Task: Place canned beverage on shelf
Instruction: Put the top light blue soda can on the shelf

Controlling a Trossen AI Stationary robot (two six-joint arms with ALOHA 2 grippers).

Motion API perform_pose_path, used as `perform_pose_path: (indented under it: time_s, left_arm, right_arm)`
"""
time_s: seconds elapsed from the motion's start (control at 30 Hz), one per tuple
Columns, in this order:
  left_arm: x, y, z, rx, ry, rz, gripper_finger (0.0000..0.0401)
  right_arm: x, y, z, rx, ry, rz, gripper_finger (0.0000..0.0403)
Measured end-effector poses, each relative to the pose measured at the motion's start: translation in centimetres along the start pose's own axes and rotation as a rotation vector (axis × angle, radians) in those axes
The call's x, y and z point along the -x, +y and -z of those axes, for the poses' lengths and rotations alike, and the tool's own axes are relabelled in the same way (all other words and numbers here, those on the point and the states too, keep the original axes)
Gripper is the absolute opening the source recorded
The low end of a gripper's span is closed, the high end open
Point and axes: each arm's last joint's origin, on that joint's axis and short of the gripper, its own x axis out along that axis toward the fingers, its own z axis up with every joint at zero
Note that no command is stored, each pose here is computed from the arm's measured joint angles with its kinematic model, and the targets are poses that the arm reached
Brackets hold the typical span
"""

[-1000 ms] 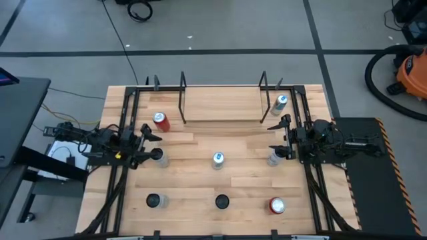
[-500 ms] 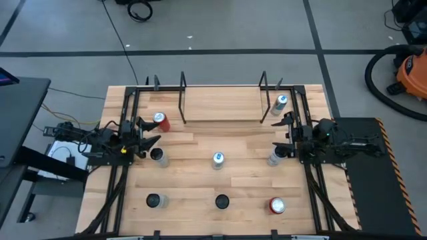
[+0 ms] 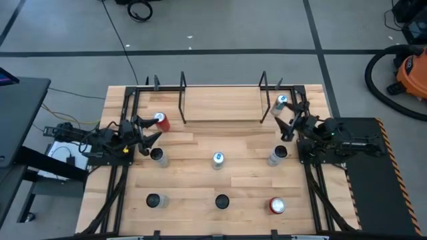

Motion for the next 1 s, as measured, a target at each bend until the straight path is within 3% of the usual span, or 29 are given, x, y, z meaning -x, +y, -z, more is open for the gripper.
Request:
perform_pose_path:
  time_s: [0.2, 0.3, 0.43, 0.6, 0.77, 0.83, 1.0]
  left_arm:
    - [0.0, 0.0, -0.1, -0.042, -0.006, 0.0, 0.0316]
    - [-0.1, 0.1, -0.2, -0.049, -0.018, -0.023, 0.0316]
    - [-0.2, 0.7, -0.7, -0.026, -0.069, -0.132, 0.0316]
    - [-0.4, 1.2, -0.2, 0.073, -0.049, -0.194, 0.0316]
    - [-0.5, 1.5, 0.4, 0.281, -0.023, -0.227, 0.0316]
    - [-0.5, 1.5, 0.4, 0.305, -0.02, -0.208, 0.0316]
    - [-0.5, 1.2, 0.7, 0.26, 0.028, -0.113, 0.0316]
  right_arm:
    - [0.0, 0.0, -0.4, 0.163, -0.059, -0.023, 0.0346]
    - [0.0, 0.1, 0.1, 0.196, -0.006, -0.042, 0.0346]
    - [-0.2, 0.1, 1.2, 0.266, 0.102, -0.032, 0.0346]
    - [-0.5, -0.5, 0.6, 0.257, 0.037, 0.028, 0.0346]
    - [-0.4, -1.2, -1.0, 0.279, -0.121, 0.103, 0.0346]
    - [-0.4, -1.2, -1.0, 0.248, -0.118, 0.107, 0.0346]
    - [-0.5, -0.6, -0.2, -0.055, -0.06, -0.001, 0.0346]
